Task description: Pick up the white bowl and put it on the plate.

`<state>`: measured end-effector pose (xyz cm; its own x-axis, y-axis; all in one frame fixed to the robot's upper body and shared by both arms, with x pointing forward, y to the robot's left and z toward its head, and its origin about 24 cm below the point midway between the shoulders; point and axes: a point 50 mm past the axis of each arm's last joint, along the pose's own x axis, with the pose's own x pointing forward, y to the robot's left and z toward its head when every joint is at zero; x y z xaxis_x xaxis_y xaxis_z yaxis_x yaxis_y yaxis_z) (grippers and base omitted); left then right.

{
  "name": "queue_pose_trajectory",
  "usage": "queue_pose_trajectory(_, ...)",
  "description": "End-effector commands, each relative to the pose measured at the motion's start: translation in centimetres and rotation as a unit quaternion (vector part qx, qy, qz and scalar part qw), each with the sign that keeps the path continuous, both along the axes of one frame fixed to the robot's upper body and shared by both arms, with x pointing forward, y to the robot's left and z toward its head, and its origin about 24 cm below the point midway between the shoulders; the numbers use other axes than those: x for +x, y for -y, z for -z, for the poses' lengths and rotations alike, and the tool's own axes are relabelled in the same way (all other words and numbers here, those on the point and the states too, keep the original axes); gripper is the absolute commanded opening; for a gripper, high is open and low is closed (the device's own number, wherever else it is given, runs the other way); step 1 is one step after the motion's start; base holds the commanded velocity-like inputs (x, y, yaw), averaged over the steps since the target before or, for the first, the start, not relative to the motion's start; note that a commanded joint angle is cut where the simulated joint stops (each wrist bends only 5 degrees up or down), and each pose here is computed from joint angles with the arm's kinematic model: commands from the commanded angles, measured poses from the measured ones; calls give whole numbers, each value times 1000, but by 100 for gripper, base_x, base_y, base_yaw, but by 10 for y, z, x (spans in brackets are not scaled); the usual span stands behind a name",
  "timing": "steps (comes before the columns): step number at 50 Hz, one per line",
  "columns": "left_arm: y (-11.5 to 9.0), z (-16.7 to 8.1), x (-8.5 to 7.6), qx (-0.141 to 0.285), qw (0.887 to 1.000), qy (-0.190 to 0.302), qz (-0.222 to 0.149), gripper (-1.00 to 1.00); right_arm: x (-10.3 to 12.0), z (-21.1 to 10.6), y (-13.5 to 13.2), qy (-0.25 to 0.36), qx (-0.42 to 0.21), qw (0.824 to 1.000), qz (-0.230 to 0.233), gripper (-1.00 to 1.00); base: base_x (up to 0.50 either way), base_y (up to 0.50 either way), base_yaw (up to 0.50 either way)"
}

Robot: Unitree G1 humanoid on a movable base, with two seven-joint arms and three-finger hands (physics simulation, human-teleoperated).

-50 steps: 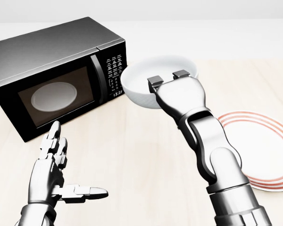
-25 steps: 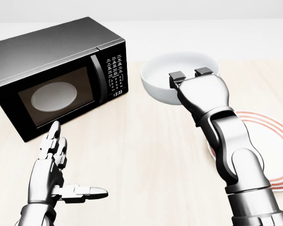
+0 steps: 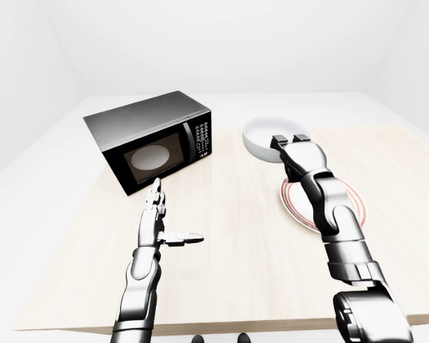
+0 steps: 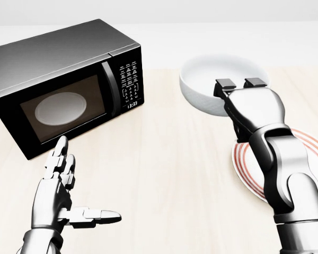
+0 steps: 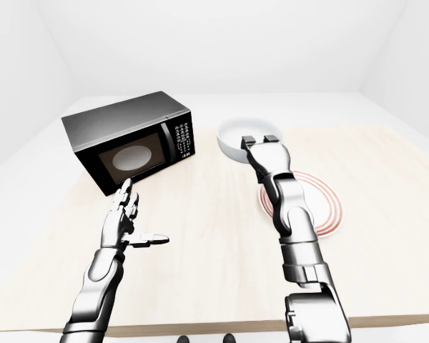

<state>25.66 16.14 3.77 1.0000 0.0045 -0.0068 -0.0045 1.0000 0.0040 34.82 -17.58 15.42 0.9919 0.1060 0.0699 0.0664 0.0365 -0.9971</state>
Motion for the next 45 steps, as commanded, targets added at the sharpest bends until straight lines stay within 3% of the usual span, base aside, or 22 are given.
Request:
queue_pose_trajectory(1,0,0,0,1,1000,0,0,100,-6,-4,17,14,26,999,18,-100,0,0,0)
queue_pose_trajectory(45,0,1,0,2,1000,-1,-1,100,-39,14,70,-1,25,996,91,-100,0,0,0)
